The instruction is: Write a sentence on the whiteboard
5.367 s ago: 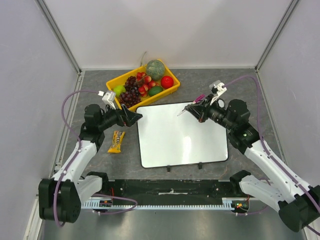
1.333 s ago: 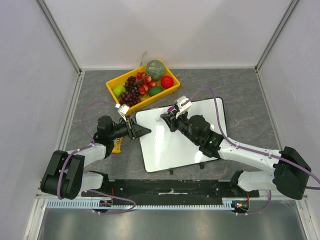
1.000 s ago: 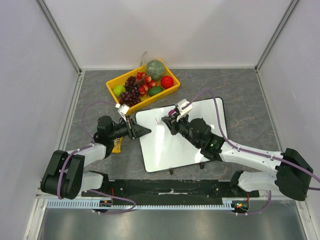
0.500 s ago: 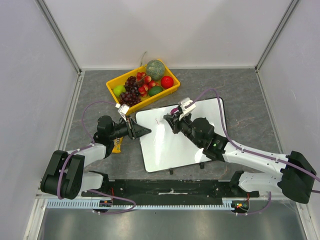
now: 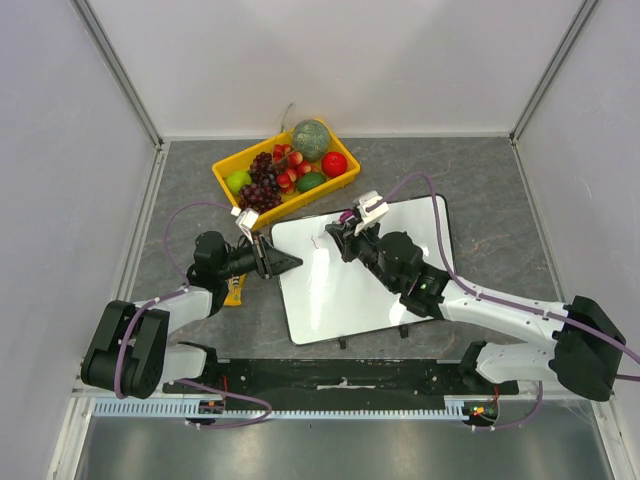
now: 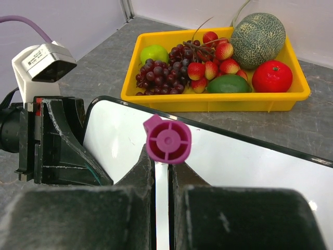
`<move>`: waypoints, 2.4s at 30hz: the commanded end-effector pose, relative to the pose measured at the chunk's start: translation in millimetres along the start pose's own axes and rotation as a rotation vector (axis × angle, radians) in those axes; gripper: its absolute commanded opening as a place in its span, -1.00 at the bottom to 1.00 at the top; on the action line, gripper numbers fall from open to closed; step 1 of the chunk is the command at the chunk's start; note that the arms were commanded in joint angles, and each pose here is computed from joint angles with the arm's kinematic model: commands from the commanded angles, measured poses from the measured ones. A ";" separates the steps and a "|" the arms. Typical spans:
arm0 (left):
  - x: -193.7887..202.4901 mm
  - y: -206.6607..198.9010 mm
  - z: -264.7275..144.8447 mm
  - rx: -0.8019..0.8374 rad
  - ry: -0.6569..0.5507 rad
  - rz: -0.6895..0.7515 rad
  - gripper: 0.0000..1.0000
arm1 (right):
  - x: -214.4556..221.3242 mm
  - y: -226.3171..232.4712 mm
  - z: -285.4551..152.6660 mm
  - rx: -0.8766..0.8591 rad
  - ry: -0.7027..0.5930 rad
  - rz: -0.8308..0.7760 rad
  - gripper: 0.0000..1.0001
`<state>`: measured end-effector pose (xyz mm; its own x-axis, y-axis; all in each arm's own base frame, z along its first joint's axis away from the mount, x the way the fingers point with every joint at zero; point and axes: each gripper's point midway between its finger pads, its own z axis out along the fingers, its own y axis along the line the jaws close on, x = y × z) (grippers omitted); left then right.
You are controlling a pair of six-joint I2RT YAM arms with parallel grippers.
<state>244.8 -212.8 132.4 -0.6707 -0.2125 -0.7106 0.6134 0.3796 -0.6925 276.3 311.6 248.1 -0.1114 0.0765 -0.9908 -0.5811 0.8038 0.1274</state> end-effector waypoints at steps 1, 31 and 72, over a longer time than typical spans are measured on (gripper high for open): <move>20.6 22.5 -0.1 -0.066 0.050 0.096 -0.96 | -40.0 3.7 7.0 0.014 -0.110 0.039 -1.00; 20.7 22.0 0.1 -0.062 0.052 0.097 -0.96 | 8.8 -4.6 5.1 0.041 0.021 0.010 -1.00; 21.3 21.8 0.6 -0.059 0.055 0.098 -0.96 | 54.3 -10.3 -17.4 0.020 0.128 0.019 -1.00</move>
<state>245.2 -212.7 130.8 -0.6765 -0.2117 -0.7053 0.6071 0.3818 -0.6969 264.0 310.7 223.6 -0.1835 0.0975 -0.9782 -0.5920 0.7835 0.1892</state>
